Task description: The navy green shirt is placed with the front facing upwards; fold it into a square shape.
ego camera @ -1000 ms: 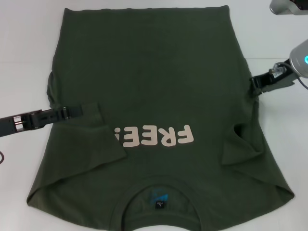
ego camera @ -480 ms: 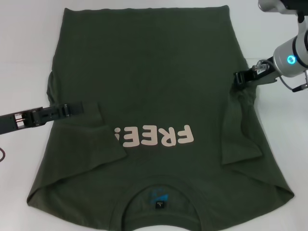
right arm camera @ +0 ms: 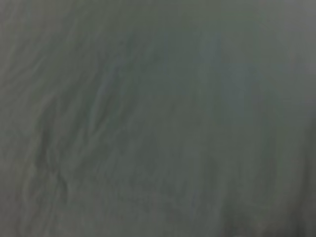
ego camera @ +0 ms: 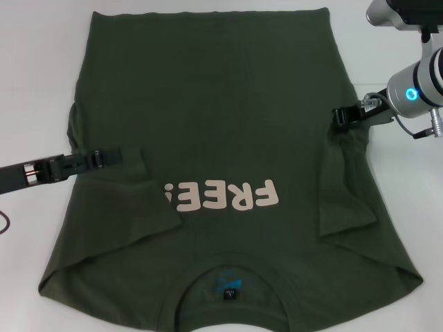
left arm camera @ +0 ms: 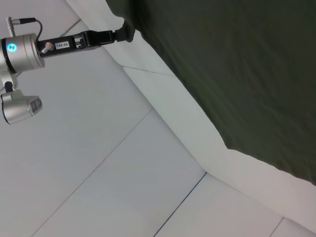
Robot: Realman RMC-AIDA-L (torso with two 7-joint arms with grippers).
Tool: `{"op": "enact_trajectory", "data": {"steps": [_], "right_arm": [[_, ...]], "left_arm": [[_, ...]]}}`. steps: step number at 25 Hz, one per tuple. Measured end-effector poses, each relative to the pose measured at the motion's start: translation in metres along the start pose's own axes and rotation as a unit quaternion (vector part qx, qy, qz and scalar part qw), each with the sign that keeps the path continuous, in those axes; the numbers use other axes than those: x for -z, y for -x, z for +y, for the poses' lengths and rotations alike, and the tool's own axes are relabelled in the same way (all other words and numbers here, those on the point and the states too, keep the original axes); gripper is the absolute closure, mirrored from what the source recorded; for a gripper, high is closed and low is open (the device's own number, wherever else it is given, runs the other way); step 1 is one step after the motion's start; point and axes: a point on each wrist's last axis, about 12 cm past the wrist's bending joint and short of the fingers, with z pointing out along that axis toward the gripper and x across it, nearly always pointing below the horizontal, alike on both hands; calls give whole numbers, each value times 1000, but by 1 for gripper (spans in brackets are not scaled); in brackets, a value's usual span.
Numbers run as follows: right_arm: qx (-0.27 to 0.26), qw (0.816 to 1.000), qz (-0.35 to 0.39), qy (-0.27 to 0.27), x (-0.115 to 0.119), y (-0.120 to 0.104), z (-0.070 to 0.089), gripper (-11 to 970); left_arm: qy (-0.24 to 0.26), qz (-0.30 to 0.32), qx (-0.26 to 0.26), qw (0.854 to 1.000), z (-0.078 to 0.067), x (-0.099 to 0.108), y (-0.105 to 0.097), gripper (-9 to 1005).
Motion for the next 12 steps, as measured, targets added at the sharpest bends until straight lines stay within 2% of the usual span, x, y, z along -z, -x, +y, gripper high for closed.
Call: {"op": "enact_trajectory", "data": {"steps": [12], "right_arm": [[-7, 1000, -8, 8, -3, 0, 5, 871]], "left_arm": [[0, 0, 1, 1000, 0, 0, -1, 107]]}}
